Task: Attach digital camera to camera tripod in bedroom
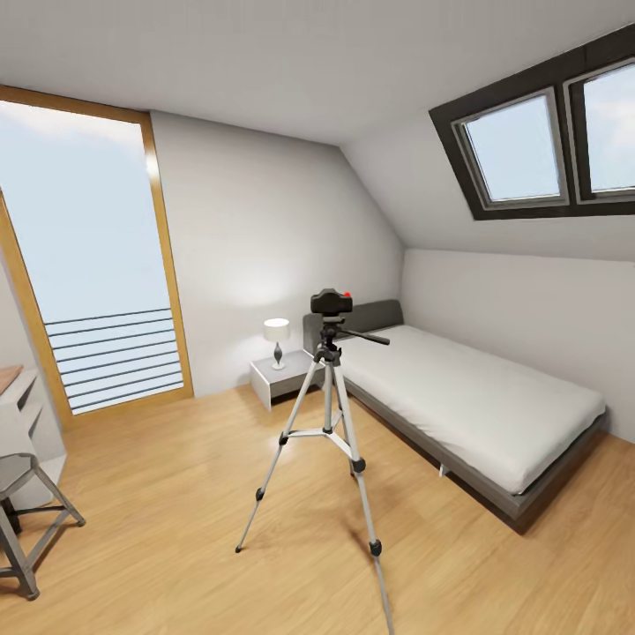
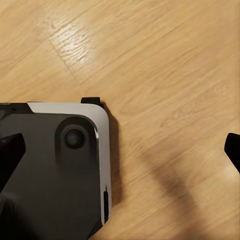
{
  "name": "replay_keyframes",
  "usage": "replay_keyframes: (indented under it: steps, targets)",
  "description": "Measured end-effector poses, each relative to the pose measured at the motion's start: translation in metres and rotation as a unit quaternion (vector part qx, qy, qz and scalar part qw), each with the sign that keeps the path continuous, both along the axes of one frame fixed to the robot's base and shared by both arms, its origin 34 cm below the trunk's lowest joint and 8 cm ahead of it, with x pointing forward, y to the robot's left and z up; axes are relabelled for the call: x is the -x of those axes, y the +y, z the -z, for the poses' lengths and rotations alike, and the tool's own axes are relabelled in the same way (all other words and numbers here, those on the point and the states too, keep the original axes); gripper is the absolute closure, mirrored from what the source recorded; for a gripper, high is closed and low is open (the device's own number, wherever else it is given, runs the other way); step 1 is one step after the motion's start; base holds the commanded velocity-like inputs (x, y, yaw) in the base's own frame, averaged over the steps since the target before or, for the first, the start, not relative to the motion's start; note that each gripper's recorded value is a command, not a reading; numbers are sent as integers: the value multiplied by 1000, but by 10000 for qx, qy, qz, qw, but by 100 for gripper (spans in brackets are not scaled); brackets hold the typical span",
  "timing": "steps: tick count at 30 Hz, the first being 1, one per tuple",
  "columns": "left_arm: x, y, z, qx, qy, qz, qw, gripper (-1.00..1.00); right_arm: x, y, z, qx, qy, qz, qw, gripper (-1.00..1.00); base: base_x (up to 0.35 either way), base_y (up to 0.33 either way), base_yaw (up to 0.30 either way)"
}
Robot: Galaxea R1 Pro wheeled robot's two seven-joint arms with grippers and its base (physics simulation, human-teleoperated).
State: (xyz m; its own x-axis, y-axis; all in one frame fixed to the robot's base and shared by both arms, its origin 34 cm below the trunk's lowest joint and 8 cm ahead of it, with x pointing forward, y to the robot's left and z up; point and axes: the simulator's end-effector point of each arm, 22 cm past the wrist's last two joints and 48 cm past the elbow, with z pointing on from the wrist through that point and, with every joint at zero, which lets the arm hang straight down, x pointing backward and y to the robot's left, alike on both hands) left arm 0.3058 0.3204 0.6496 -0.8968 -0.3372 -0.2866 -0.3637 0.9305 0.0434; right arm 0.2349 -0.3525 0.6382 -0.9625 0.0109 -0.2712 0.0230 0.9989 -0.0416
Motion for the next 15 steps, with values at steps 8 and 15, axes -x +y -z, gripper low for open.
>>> replay_keyframes:
  steps: [8,15]
  targets:
    - [0,-1,0,0,5,3,10000,-100,0,3,0,-16,-7,-26,10000,-100,0,0,0]
    - [0,-1,0,7,1,3,10000,-100,-1,4,0,-19,-15,-40,10000,-100,0,0,0]
